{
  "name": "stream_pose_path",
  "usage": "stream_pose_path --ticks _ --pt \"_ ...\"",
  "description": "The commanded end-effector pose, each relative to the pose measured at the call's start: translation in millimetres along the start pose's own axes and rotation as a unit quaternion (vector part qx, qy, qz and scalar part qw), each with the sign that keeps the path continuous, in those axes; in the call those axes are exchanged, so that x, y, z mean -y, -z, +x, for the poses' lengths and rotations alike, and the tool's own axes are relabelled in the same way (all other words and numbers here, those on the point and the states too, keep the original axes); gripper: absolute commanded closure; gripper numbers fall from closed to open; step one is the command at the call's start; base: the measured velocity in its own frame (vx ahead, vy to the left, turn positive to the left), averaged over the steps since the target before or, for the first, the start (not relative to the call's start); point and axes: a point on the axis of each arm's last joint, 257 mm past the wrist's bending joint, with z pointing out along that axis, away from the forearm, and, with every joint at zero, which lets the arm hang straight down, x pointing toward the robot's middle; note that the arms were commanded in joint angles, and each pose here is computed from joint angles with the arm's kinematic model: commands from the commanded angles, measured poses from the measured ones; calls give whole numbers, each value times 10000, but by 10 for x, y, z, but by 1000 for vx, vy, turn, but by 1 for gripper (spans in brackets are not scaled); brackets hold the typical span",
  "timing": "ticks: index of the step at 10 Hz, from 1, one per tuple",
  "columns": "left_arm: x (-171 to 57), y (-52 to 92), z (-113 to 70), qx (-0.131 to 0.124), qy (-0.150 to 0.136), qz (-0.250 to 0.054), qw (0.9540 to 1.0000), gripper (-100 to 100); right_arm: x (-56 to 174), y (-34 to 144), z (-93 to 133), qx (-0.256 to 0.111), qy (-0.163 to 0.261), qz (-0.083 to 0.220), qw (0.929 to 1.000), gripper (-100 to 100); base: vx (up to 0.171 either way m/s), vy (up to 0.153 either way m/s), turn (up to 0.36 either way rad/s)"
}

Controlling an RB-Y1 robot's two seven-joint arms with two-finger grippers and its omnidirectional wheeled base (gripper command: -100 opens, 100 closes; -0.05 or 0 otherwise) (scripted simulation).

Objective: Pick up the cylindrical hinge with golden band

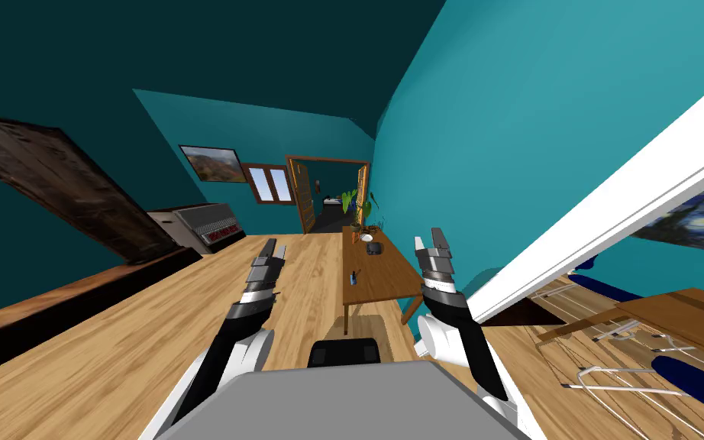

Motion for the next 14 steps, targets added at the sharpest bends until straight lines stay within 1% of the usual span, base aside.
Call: stream_pose_path --ticks 1,3,5,7,8,10,11,12,13,14 --pt "-129 39 51 -217 -84 -163 9996 -100 0 0 0 0 0 0 10000 0 -6 -18 -152" --pt "-314 101 89 -404 -153 -410 9982 -100 0 0 0 0 -1 0 10000 0 -15 -31 -199" --pt "-560 196 113 -576 -219 -750 9953 -100 0 0 0 0 -1 0 10000 0 -18 -42 -210" --pt "-849 329 117 -725 -282 -1163 9902 -100 0 0 1 0 -1 -1 10000 0 -15 -45 -275" --pt "-1004 411 111 -790 -313 -1391 9866 -100 0 0 0 0 -1 0 10000 0 -14 -56 -262" --pt "-1328 606 79 -900 -379 -1881 9773 -100 0 0 1 0 -1 -1 10000 0 -17 -66 -355" --pt "-1493 721 53 -946 -414 -2140 9714 -100 0 0 0 0 -1 0 10000 0 -7 -69 -377" --pt "-1658 846 20 -987 -452 -2406 9645 -100 0 0 0 0 -1 0 10000 0 -7 -73 -463" --pt "-1823 983 -21 -1023 -494 -2678 9567 -100 0 0 1 0 -1 0 10000 0 -18 -76 -363" --pt "-1986 1132 -71 -1054 -541 -2956 9479 -100 0 0 0 0 -1 0 10000 0 -7 -81 -345"
